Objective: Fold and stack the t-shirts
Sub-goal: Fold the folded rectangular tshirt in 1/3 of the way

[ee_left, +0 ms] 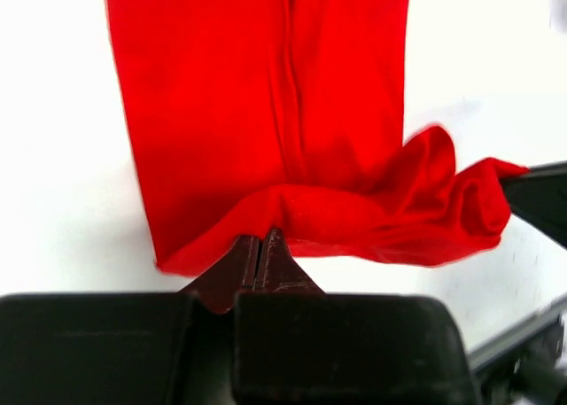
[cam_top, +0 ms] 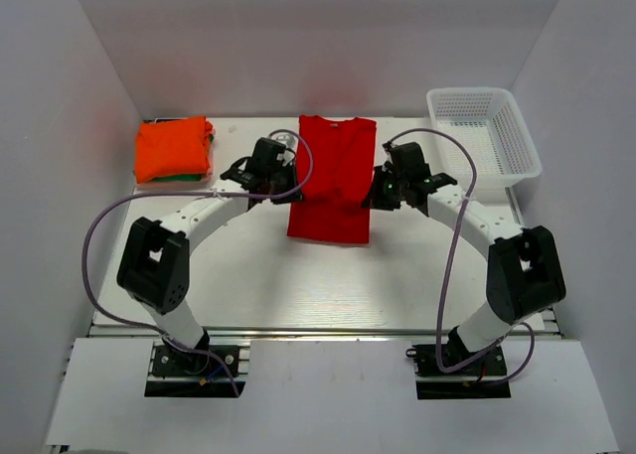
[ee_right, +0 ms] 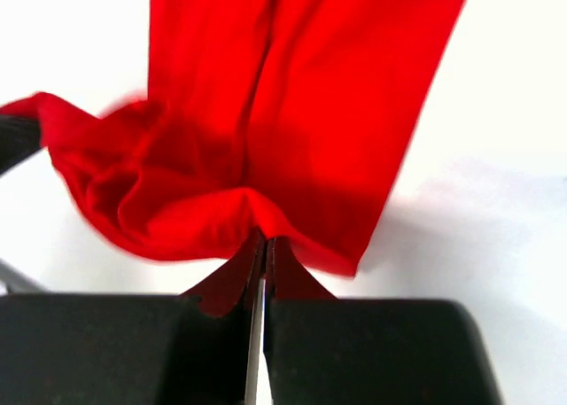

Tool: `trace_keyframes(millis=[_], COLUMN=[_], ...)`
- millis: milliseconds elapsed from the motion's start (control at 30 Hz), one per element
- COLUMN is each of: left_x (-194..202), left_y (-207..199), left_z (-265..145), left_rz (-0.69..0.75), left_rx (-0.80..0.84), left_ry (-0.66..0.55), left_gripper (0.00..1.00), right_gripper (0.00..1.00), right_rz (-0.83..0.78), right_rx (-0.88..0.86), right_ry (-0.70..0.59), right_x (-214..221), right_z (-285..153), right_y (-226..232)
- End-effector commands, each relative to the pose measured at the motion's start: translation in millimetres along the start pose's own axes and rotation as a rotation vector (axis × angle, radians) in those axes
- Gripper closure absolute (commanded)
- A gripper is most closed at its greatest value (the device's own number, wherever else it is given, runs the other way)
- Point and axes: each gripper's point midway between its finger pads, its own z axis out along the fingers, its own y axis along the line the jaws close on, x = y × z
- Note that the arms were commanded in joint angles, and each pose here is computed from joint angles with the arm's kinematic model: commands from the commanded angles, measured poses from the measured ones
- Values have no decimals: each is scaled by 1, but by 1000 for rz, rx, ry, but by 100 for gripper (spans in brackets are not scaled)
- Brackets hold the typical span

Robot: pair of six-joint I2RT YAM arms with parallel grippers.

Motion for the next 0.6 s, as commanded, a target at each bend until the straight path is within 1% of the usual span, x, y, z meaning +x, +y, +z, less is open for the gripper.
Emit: trace_keyframes(millis=[0,33,133,167,200,233,267,367,400,467,533,567], left_x=[-45,-52,-70,-79,-83,-86,-91,-98,-101,-108,-111,-119], left_y=[0,3,6,3,5,6,3,5,12,10,16,14], left_z=[3,6,18,19,22,31,33,47,50,54,62,62], left_rz=[-5,11,17,46,54,64,88,93,84,85,87,85], left_rx=[-23,-29,-31,-25,-19,-17,-6,1,-10,-6,-6,19], left_ry=[-85,-92,-93,-108,-113,-120,-124,-107,-104,-113,-116,-128], left_gripper=[100,100,100,100,100,100,100,100,100,100,100,100], right_gripper=[100,100,100,100,100,100,100,100,100,100,100,100], right_rz=[-19,-28,-24,-15,-33,-22,-32,-17,-15,-4,-5,-9], right_rx=[50,43,47,31,11,26,2,2,-2,4,-2,-2], right_ry=[-39,-57,-41,-62,-60,-44,-59,-64,-52,-58,-70,-67], right_x=[-30,-43,-52,-67,-68,-68,-77,-88,-86,-95,-103,-106], right_z=[0,1,13,11,14,21,19,27,32,36,37,43], right_y=[-11,-10,-21,-21,-14,-24,-18,-24,-26,-34,-36,-40])
